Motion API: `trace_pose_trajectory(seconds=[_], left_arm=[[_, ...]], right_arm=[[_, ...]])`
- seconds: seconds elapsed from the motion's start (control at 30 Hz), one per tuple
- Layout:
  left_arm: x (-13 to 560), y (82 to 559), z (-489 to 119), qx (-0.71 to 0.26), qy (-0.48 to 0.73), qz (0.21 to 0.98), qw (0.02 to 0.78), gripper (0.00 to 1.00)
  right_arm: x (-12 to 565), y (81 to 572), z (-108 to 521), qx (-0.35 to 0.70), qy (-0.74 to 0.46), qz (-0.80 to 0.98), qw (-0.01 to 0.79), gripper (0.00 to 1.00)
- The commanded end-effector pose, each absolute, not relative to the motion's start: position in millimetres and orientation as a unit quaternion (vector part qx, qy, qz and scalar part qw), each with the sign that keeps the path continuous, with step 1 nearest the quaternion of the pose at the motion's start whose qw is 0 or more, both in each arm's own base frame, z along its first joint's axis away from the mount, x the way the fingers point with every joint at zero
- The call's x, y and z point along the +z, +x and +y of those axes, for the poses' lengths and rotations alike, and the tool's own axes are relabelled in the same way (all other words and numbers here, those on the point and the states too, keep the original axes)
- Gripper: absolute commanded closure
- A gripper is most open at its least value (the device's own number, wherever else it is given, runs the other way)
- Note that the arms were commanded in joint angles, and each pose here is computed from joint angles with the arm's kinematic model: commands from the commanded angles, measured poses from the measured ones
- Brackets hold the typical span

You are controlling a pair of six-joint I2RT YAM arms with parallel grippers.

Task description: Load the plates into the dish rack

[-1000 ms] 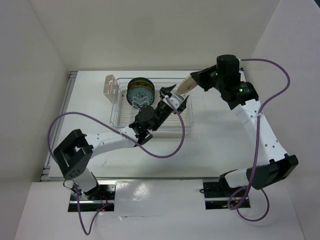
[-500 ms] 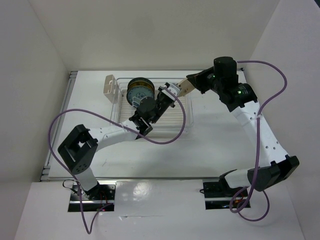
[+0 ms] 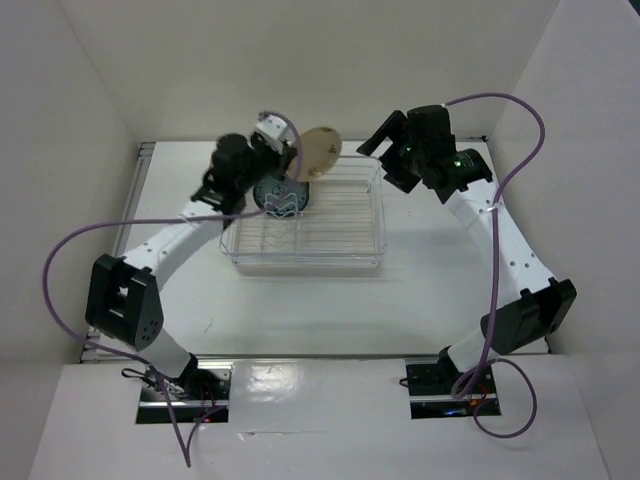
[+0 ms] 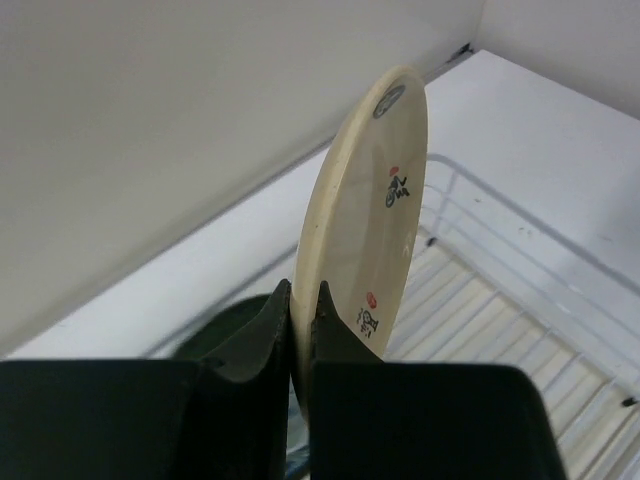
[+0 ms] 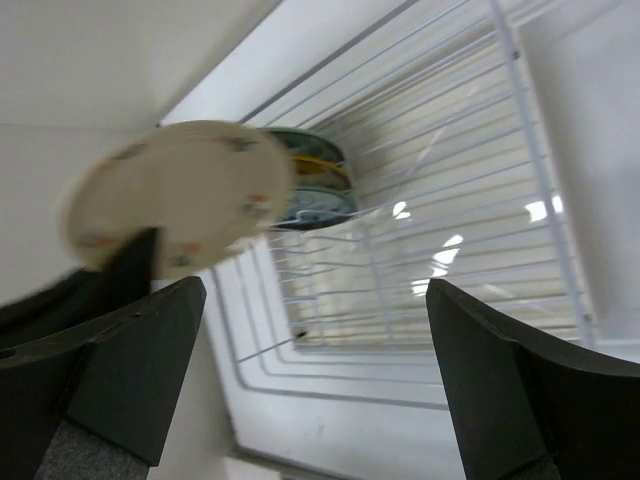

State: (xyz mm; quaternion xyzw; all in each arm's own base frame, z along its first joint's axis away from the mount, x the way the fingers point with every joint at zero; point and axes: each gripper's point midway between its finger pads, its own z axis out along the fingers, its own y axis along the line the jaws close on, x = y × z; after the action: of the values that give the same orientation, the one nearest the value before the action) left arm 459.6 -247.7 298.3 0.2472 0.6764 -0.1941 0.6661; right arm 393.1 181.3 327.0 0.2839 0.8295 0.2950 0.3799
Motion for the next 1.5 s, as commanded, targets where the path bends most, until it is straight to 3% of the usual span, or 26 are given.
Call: trace_pose_trajectory(seconds=[0.0,0.2,0.33,0.53,1.47], left_arm=[[367,430,-221,-0.243,0.353,0.629,0.649,1.00],[336,411,-189,-0.125,0.551,0.585,0.582,1.00],[312,399,-188,-0.165,0.582,0.570,0.557,1.00],[281,409,-174,-0.123,0.594,0.583,0.541,1.00],[273,457,-170,-0.095,0.568,0.596,0.559,1.00]], right_arm=[[343,387,148,0.213,0.235,0.835,0.449,0.00],[321,382,112,0.153,0.257,0.831,0.468,0.00],[310,383,107,0.148,0.261,0.839,0.454,0.00],[295,380,103,0.126,0.269,0.851,0.434,0.00],[245,379,111,0.117,0.279,0.876,0.375,0.00]])
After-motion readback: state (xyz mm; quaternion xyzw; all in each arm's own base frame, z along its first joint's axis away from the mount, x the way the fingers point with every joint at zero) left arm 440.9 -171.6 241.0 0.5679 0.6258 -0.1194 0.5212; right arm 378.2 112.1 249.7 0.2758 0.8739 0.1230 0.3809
